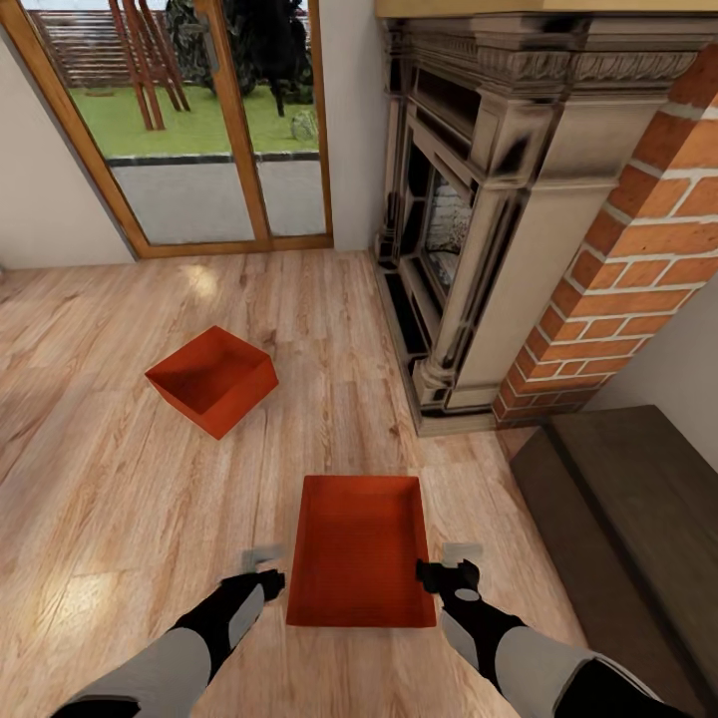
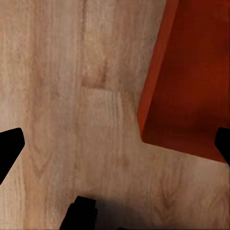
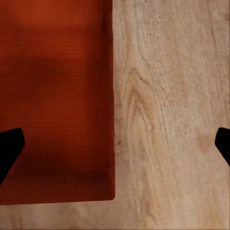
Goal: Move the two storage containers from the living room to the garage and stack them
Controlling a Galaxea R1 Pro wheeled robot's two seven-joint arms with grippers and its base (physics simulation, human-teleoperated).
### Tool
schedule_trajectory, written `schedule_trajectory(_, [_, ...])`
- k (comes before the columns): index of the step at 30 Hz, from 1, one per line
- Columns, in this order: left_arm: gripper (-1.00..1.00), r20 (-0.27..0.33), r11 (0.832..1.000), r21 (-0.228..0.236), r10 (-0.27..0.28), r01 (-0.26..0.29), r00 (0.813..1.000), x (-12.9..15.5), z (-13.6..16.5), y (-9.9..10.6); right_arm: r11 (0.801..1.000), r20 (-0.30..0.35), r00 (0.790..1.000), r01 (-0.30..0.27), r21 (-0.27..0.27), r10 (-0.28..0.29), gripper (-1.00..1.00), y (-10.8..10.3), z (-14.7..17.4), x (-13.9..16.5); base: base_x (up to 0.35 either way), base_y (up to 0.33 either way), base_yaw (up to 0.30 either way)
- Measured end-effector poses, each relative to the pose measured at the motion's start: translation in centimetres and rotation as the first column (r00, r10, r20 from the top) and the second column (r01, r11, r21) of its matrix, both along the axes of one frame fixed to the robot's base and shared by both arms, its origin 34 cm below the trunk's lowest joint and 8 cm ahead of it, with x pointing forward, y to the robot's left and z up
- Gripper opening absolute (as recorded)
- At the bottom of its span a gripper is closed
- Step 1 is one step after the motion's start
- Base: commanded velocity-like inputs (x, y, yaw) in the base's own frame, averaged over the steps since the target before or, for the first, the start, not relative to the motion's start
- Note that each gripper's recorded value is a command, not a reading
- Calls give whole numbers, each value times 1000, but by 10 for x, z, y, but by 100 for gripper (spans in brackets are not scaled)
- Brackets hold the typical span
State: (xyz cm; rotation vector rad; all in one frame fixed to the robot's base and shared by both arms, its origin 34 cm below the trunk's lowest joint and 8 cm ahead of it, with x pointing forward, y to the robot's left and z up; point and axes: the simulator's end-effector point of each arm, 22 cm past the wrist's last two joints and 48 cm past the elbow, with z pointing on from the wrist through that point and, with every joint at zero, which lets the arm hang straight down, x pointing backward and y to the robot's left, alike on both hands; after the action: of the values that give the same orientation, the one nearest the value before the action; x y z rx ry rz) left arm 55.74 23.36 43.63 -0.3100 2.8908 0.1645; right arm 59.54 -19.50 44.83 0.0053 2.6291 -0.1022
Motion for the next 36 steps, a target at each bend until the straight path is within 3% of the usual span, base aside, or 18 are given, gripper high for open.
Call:
schedule_trajectory(2, [100, 44, 999, -6, -36, 37, 998, 21, 9, -18, 1000, 14, 1000, -14, 26, 14, 100, 16, 3, 5, 0, 0, 0])
schedule_trajectory(11, [100, 110, 989, 53, -143, 138, 984, 52, 23, -19, 998, 37, 999, -21, 63, 19, 100, 38, 9, 11, 0, 0, 0])
schedule_trajectory(14, [100, 110, 989, 54, -145, 140, 983, 51, 23, -19, 998, 37, 999, -21, 67, 19, 100, 41, 9, 11, 0, 0, 0])
schedule_trajectory(20, [100, 180, 990, 62, -133, 124, 975, 63, 27, -19, 997, 37, 999, -21, 68, 19, 100, 40, 9, 11, 0, 0, 0])
schedule_trajectory(25, [100, 188, 991, 62, -131, 121, 973, 64, 28, -19, 998, 38, 999, -20, 66, 18, 100, 39, 9, 11, 0, 0, 0])
schedule_trajectory(30, [100, 185, 991, 61, -130, 121, 974, 62, 26, -20, 998, 36, 999, -20, 64, 17, 100, 39, 8, 10, 0, 0, 0])
schedule_trajectory(36, [100, 132, 990, 54, -140, 134, 981, 38, 15, -24, 999, 35, 999, -12, 49, 10, 100, 28, 6, 7, 0, 0, 0])
